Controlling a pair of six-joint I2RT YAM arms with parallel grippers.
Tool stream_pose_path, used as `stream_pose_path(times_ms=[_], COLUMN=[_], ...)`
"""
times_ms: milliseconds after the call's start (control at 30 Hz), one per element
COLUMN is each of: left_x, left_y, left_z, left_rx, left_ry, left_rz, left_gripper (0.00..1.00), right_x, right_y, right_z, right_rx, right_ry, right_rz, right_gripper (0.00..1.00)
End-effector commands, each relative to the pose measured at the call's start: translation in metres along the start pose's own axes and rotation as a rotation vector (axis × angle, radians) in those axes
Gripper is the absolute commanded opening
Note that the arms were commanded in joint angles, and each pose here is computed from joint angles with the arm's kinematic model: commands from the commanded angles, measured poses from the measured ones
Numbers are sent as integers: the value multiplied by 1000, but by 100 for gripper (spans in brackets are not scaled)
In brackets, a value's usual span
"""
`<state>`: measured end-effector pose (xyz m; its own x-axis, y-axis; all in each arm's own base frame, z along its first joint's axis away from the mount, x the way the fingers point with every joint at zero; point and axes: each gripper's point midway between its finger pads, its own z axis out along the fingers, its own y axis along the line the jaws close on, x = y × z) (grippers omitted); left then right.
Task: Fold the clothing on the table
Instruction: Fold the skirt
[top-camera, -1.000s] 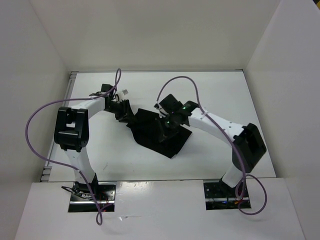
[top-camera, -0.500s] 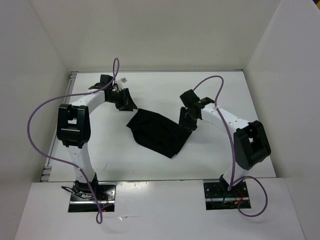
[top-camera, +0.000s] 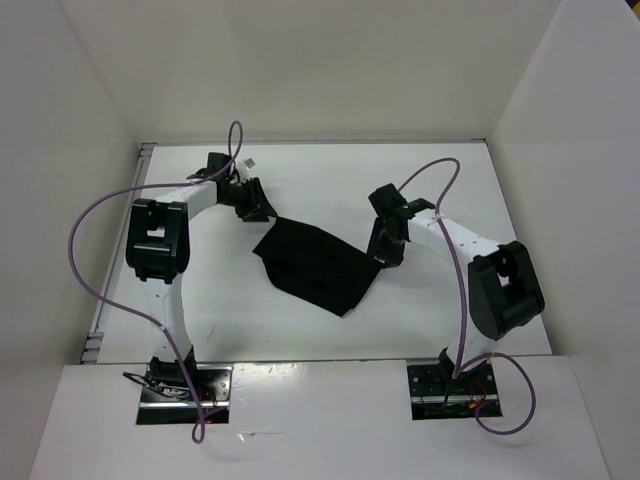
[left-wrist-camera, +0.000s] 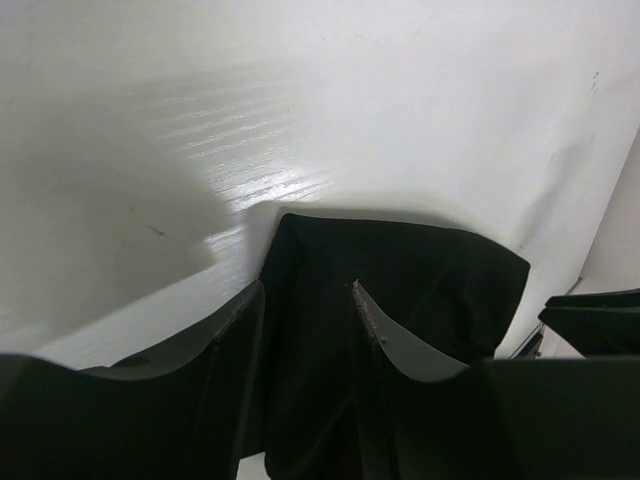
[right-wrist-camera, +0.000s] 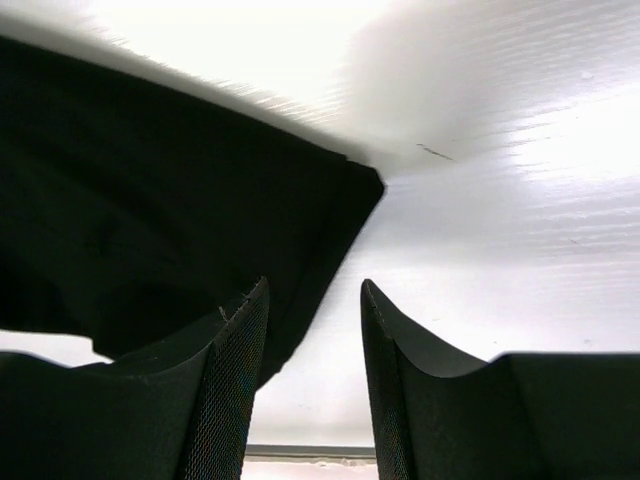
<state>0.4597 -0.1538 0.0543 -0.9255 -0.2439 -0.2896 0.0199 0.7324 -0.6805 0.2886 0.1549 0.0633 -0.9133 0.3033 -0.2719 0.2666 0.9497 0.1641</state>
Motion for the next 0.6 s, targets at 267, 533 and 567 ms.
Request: stream_pose_path(times_ms=[267,533,567], left_x=[7,15,15], left_y=[-1,-9,-9], left_z=[10,18,18], left_rx=[51,68,68], left_ry=[21,44,44], left_rz=[4,22,22], left_gripper=[46,38,38], right_x=[-12,-12,-12], right_y=[-11,-11,-11], right_z=[-12,-12,-12], right_rx=[2,2,2], right_ry=[-61,-61,-61], right_rz=[74,83,83], right_gripper=[48,48,48])
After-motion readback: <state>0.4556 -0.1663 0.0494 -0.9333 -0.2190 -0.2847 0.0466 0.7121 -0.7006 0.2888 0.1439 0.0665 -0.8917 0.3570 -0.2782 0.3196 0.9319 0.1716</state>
